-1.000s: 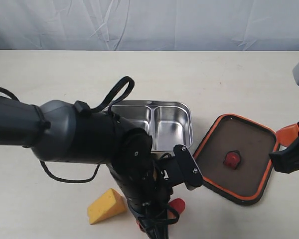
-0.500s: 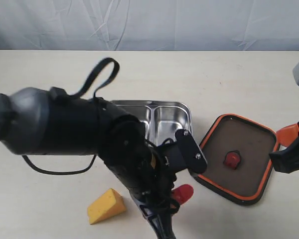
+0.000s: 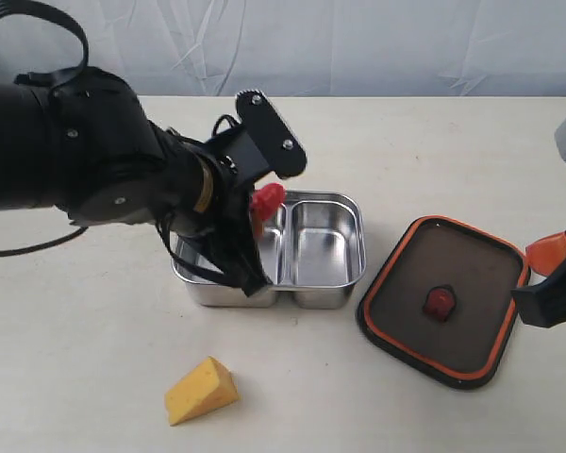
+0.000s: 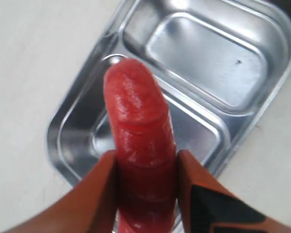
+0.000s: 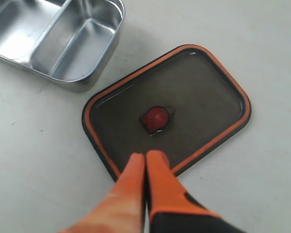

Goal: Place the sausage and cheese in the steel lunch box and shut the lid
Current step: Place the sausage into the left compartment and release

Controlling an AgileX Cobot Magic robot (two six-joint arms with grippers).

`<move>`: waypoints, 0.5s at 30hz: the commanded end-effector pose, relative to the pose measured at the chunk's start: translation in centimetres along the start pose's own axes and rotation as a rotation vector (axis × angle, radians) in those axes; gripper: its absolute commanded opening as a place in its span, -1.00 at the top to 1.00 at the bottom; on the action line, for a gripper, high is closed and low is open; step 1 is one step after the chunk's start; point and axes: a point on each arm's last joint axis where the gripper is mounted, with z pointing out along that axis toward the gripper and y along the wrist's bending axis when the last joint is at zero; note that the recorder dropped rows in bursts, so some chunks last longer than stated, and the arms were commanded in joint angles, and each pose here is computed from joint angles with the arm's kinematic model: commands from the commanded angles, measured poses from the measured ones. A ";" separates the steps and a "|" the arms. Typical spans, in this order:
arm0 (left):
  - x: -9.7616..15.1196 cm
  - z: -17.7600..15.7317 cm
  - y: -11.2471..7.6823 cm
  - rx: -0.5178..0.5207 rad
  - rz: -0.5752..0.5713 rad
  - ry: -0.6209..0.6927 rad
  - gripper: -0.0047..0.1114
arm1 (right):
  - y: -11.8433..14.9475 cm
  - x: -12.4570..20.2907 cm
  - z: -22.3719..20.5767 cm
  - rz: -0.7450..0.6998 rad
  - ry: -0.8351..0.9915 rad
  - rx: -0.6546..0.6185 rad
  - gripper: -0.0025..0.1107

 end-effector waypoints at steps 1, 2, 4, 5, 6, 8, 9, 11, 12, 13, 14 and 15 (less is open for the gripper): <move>0.4 1.2 2.7 -0.031 -0.095 -0.023 0.92 | -0.2 0.1 0.0 -0.004 -0.010 0.013 0.96; 0.6 1.6 3.1 -0.033 -0.115 -0.019 0.92 | -0.2 0.1 0.0 -0.004 -0.010 0.013 0.96; 0.7 2.3 3.6 -0.028 -0.129 -0.021 0.92 | -0.2 0.1 0.0 -0.004 -0.009 0.013 0.96; 0.7 2.6 3.5 -0.022 -0.112 -0.025 0.92 | -0.2 0.1 0.0 -0.004 -0.009 0.013 0.96; 0.6 2.7 3.4 -0.020 -0.089 -0.032 0.92 | -0.2 0.1 0.0 -0.004 -0.009 0.013 0.96; 0.6 3.1 3.3 -0.009 -0.075 -0.036 0.92 | -0.2 0.1 0.0 -0.004 -0.009 0.013 0.96; 0.6 3.2 3.2 -0.005 -0.081 -0.033 0.92 | -0.2 0.1 0.0 -0.004 -0.009 0.013 0.96; 0.8 3.7 3.1 0.000 -0.083 -0.021 0.92 | -0.2 0.1 0.0 -0.004 -0.009 0.013 0.96; 0.9 3.9 3.0 0.002 -0.082 -0.011 0.92 | -0.2 0.1 0.0 -0.004 -0.009 0.013 0.96; 1.0 4.1 2.9 0.005 -0.085 -0.004 0.92 | -0.2 0.1 0.0 -0.004 -0.009 0.013 0.96; 1.0 4.3 2.9 0.008 -0.086 0.002 0.92 | -0.2 0.1 0.0 -0.004 -0.009 0.013 0.96; 1.0 4.4 2.8 0.012 -0.093 0.004 0.92 | -0.2 0.1 0.0 -0.004 -0.009 0.013 0.96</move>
